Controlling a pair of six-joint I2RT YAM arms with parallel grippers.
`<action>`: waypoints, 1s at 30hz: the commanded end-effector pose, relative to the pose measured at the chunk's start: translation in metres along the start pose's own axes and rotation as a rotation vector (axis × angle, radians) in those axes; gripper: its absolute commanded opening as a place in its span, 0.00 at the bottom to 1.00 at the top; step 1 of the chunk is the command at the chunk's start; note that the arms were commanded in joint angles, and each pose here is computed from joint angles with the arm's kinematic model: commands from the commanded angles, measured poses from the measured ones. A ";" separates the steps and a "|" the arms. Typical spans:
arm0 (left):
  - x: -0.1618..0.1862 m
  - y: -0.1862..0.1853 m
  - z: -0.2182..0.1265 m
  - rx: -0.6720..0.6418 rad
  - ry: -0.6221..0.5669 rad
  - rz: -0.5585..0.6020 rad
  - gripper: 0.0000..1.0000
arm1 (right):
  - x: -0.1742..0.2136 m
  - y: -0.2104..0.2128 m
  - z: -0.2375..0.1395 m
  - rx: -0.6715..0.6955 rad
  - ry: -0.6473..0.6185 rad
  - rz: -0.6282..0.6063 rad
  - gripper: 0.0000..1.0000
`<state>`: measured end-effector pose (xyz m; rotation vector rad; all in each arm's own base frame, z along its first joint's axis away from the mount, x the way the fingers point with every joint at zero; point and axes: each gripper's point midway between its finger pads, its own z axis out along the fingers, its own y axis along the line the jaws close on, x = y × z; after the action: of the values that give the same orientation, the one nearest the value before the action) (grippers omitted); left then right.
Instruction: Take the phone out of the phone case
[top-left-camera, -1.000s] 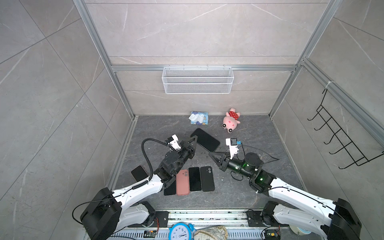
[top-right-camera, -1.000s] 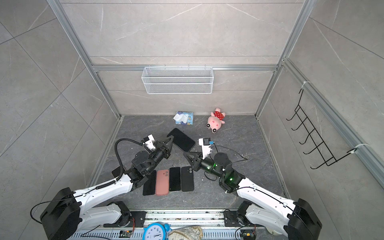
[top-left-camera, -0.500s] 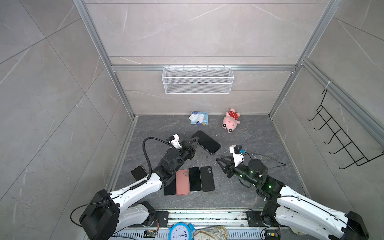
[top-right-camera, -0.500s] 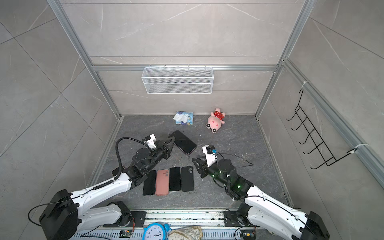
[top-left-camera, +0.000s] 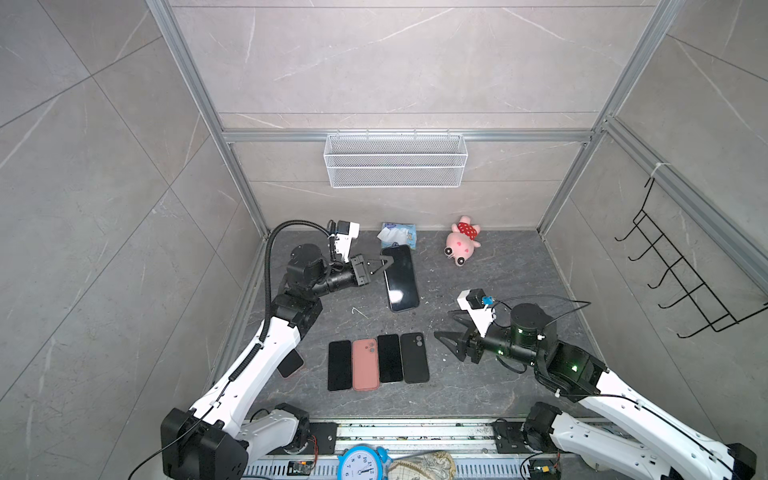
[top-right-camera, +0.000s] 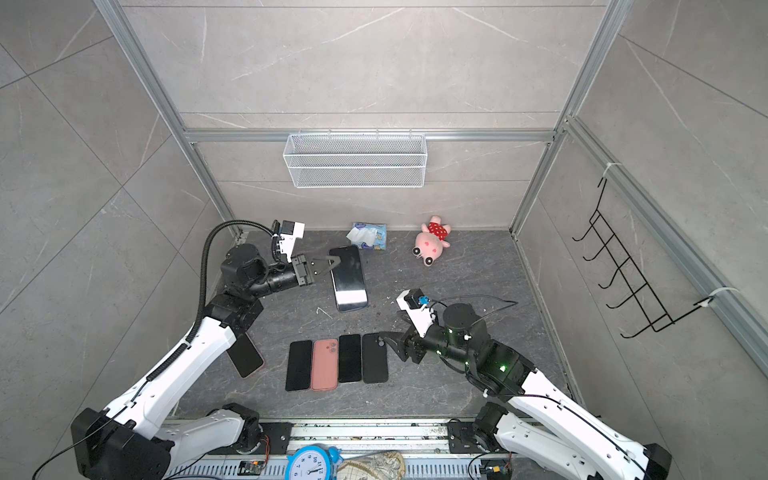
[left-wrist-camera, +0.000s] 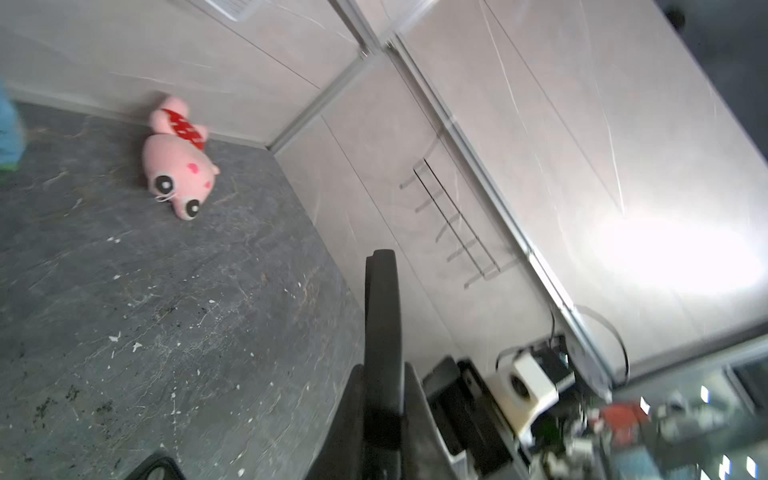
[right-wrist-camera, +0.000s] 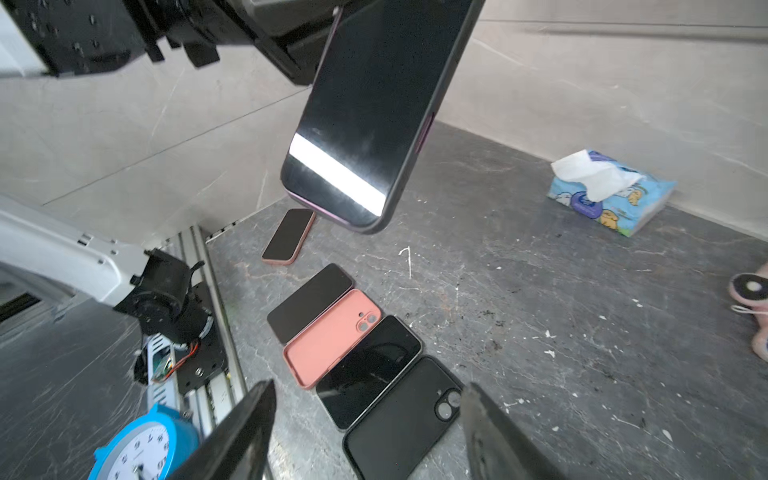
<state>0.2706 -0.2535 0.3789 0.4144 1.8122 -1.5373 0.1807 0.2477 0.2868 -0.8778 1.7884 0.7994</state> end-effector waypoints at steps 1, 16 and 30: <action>0.030 -0.045 -0.013 0.199 0.171 0.254 0.00 | 0.023 0.017 0.000 -0.108 0.135 -0.118 0.72; 0.037 -0.073 -0.014 0.376 0.190 0.332 0.00 | -0.005 0.044 0.023 -0.317 0.123 -0.235 0.62; 0.040 -0.073 -0.010 0.386 0.181 0.334 0.00 | -0.020 0.048 0.038 -0.355 0.098 -0.220 0.48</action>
<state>0.2021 -0.2712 0.3860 0.9603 1.5760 -1.6627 0.1628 0.3019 0.2757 -1.3528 1.6956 0.9275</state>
